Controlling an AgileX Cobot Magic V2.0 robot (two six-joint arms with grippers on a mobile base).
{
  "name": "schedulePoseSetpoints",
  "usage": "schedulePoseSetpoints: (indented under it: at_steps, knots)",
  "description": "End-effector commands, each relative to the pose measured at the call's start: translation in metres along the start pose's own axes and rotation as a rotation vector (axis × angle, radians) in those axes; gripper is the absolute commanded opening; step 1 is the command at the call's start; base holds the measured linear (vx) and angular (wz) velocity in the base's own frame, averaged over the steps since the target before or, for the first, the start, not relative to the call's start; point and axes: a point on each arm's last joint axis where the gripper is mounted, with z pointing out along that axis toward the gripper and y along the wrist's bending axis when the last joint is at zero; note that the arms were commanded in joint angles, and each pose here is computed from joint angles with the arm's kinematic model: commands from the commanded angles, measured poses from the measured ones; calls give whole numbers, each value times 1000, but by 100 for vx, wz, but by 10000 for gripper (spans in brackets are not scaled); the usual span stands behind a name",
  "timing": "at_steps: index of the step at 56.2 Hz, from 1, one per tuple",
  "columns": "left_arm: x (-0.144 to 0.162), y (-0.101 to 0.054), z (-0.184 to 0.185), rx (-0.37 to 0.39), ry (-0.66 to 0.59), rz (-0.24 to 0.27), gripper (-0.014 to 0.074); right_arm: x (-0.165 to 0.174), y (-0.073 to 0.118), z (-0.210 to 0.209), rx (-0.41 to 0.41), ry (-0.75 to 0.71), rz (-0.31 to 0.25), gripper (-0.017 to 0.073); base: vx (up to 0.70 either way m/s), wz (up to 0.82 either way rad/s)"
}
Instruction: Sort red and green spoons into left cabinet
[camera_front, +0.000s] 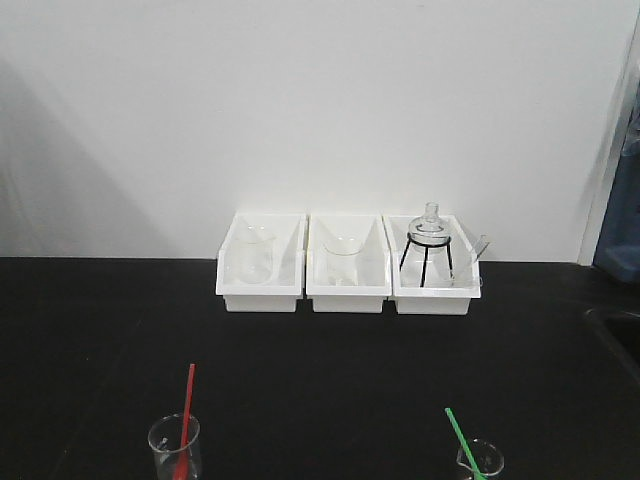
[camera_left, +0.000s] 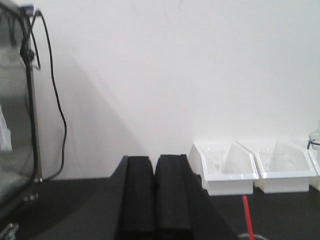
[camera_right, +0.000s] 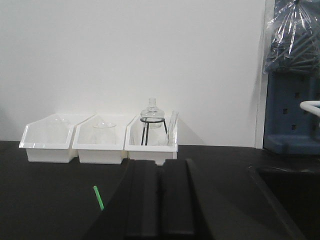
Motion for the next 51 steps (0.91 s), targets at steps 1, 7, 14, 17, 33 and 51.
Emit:
schedulePoseSetpoints:
  at_steps: [1,7,14,17,33,51]
  knots:
    - [-36,-1,4,9,-91,67,-1,-31,0,0,8,-55,-4,-6,0,0]
    - [-48,1,13,-2,-10,68,0,-37,-1,6,19,56,-5,-6,0,0]
    - [-50,2,25,-3,69,60,0,-35,-2,17,24,163,-7,-3,0,0]
    - [-47,2,32,0,109,61,0,-31,-2,23,24,208,-7,-2,0,0]
    - [-29,2,51,6,251,60,4,-7,-2,50,25,439,-8,6,0,0]
    - [-19,2,61,9,324,60,78,0,-1,71,10,433,-1,111,0,0]
